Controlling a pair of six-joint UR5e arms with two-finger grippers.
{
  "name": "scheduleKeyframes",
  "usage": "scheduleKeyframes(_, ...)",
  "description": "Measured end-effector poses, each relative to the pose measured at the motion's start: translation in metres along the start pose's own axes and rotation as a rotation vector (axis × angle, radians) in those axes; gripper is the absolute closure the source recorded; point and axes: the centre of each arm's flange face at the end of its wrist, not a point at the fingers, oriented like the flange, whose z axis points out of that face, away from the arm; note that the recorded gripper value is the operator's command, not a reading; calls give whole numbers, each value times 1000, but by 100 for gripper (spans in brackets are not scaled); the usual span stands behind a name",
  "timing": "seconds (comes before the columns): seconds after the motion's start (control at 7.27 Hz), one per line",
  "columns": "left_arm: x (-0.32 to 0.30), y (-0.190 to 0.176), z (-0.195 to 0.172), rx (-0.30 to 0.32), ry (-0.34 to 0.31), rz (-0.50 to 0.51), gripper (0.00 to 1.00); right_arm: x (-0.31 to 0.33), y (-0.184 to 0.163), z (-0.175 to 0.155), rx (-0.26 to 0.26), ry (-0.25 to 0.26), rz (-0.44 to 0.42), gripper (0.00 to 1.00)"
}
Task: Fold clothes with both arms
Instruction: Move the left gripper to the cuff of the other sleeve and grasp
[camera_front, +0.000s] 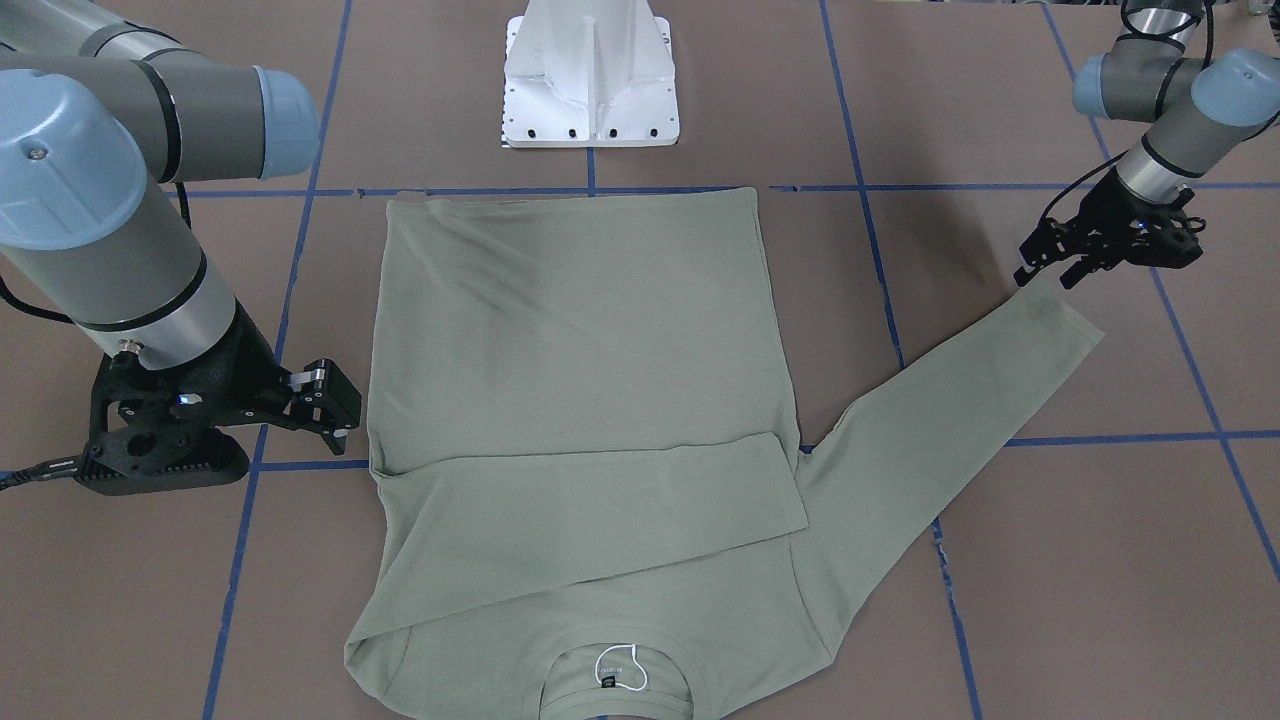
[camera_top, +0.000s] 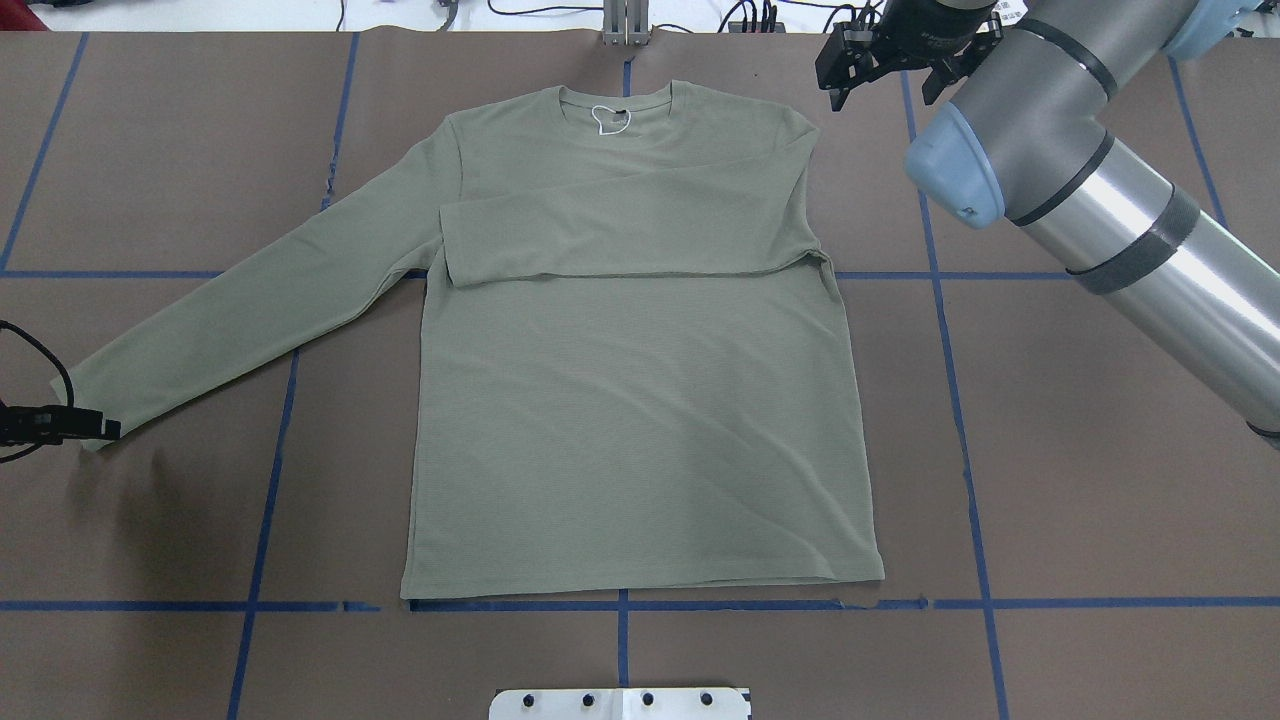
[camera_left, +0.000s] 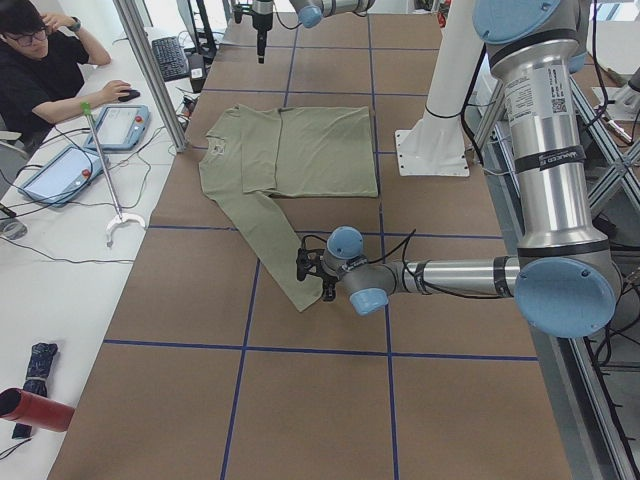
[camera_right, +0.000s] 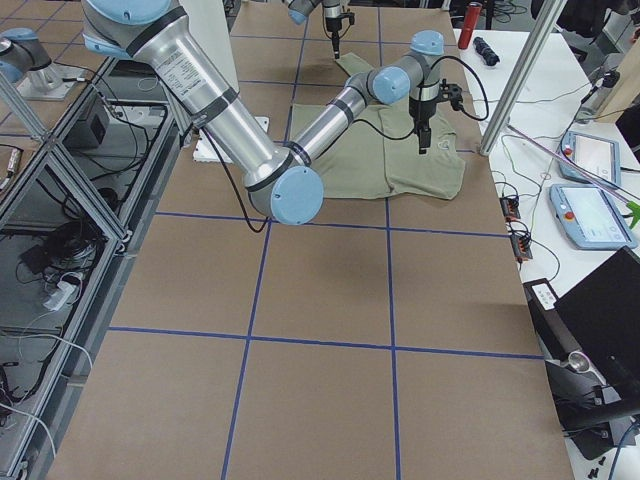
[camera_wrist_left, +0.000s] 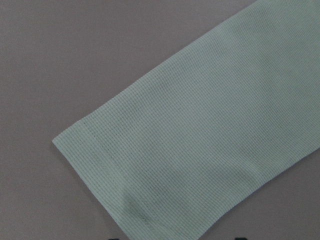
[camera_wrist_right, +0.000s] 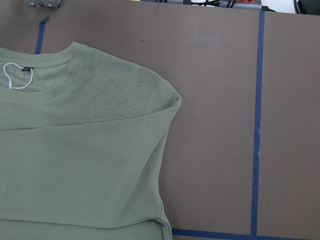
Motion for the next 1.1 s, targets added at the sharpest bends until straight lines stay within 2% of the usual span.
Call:
scheduleKeyframes(0.14, 0, 2, 4, -6, -3, 3, 23, 0, 0, 0, 0, 0, 0, 0)
scheduleKeyframes(0.28, 1, 3, 7, -11, -6, 6, 38, 1, 0, 1, -1, 1, 1, 1)
scheduleKeyframes(0.41, 1, 5, 9, -12, -9, 9, 78, 1, 1, 1, -1, 1, 1, 0)
scheduleKeyframes(0.55, 0, 5, 10, -11, -12, 9, 97, 1, 1, 0, -1, 0, 1, 1)
scheduleKeyframes(0.69, -1, 5, 11, -11, -15, 9, 100, 1, 1, 0, 0, 0, 1, 0)
scheduleKeyframes(1.1, 1, 6, 7, -10, -11, 21, 100, 0, 1, -1, 3, -3, -1, 0)
